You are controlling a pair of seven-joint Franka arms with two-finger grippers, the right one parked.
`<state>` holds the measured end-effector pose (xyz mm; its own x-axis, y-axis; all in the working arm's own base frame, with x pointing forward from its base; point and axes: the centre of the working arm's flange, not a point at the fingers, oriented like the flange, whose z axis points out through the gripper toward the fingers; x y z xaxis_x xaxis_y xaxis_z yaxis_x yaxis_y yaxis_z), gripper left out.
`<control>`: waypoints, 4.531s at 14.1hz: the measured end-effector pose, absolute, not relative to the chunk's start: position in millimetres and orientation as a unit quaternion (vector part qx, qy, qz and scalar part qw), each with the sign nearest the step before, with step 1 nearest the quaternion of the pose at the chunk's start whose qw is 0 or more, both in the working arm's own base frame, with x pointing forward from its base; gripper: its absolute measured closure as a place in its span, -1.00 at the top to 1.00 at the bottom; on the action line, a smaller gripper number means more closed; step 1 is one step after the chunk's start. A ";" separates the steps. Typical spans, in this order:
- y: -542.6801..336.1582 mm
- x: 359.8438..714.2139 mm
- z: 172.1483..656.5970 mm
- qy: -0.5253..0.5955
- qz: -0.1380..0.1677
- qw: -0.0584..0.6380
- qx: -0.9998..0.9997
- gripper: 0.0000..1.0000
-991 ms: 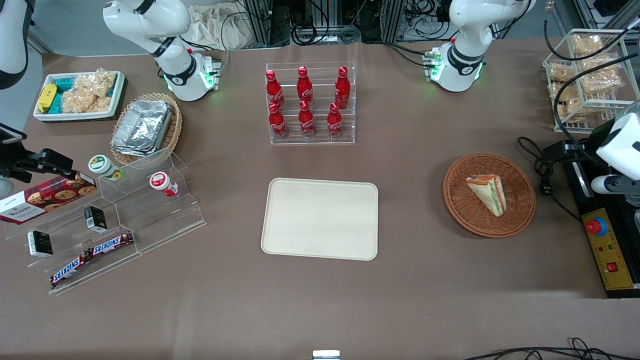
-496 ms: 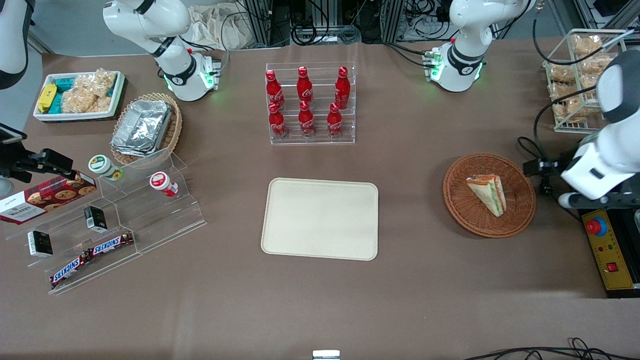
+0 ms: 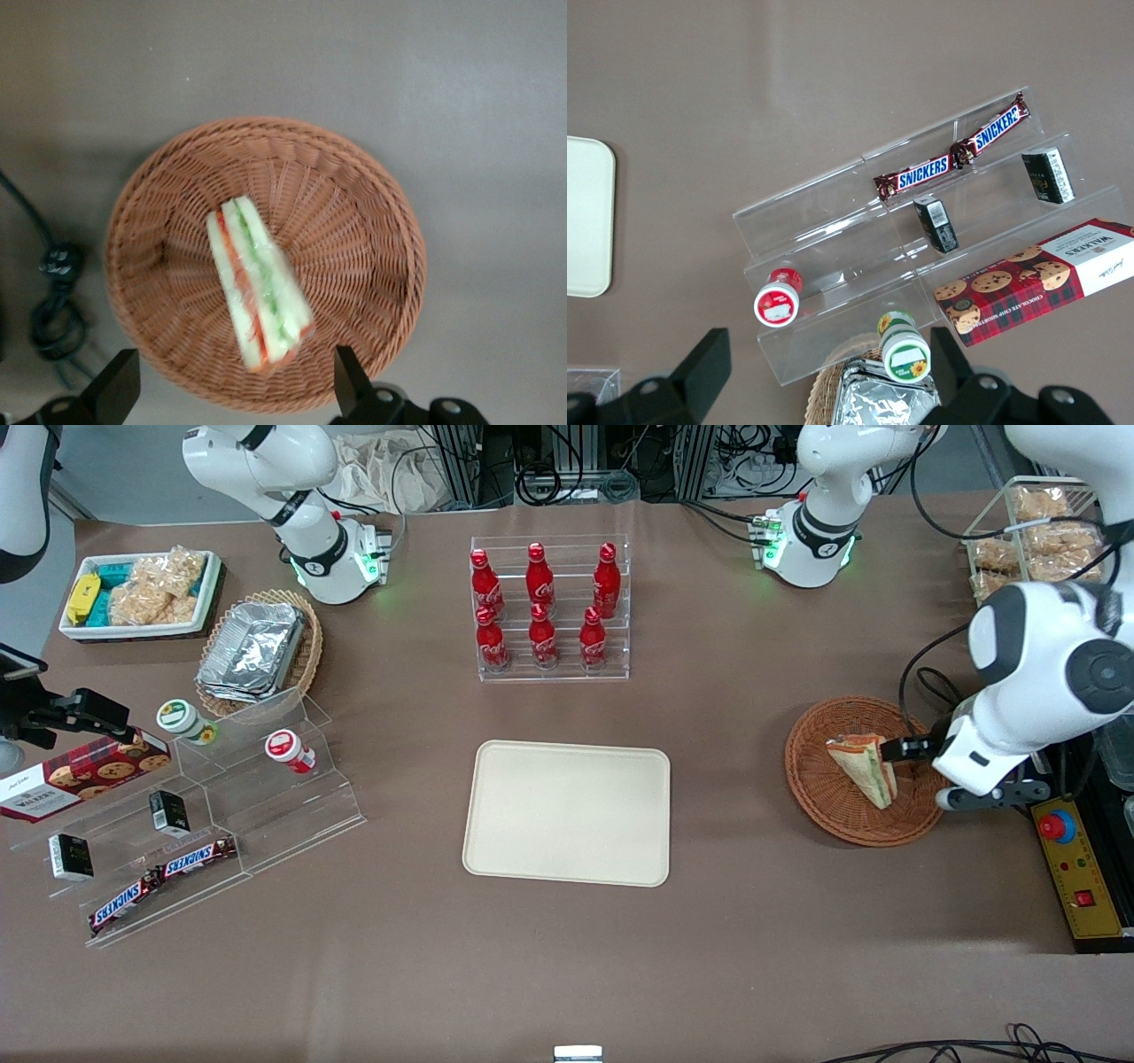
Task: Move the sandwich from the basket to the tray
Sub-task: 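Lower the open left gripper over the sandwich in the wicker basket, then close the left gripper on the wrapped sandwich, then lift the sandwich and carry it with the left gripper toward the cream tray, then lower the sandwich onto the tray and open the left gripper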
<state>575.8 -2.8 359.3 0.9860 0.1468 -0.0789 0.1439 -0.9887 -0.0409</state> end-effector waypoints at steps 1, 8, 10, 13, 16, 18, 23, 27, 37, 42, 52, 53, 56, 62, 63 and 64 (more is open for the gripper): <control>-3.6 575.0 340.7 -0.096 0.042 0.014 -0.994 0.97; 13.6 554.0 277.3 -0.151 0.051 0.007 -0.987 0.97; 20.5 550.7 265.7 -0.160 0.056 0.006 -0.986 0.96; 20.6 544.8 239.3 -0.170 0.062 0.001 -0.984 0.89; 19.5 543.5 232.7 -0.186 0.063 0.000 -0.981 0.71; 17.2 544.9 234.5 -0.188 0.059 -0.001 -0.980 0.35; -0.5 554.5 266.0 -0.184 0.046 0.004 -0.982 -0.37; -14.4 572.7 345.6 -0.174 0.071 0.026 -0.982 -0.44; -107.6 602.6 489.1 -0.094 0.063 0.024 -0.993 -0.68; -230.9 595.2 418.4 0.007 0.070 0.044 -0.997 -0.68; -357.0 577.7 298.2 0.094 0.059 -0.014 -0.994 -0.68; -364.0 575.9 288.4 0.099 0.058 -0.017 -0.993 -0.68; -373.0 577.9 266.4 0.110 0.046 -0.025 -0.993 -0.68; -382.3 578.0 227.2 0.123 0.045 -0.031 -0.991 -0.70; -384.4 578.4 227.1 0.124 0.045 -0.032 -0.991 -0.68; -387.2 577.6 227.3 0.126 0.044 -0.033 -0.991 -0.61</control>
<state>577.6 -387.2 227.3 0.9644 -0.2521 -0.0796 -0.2463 -0.9662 0.0756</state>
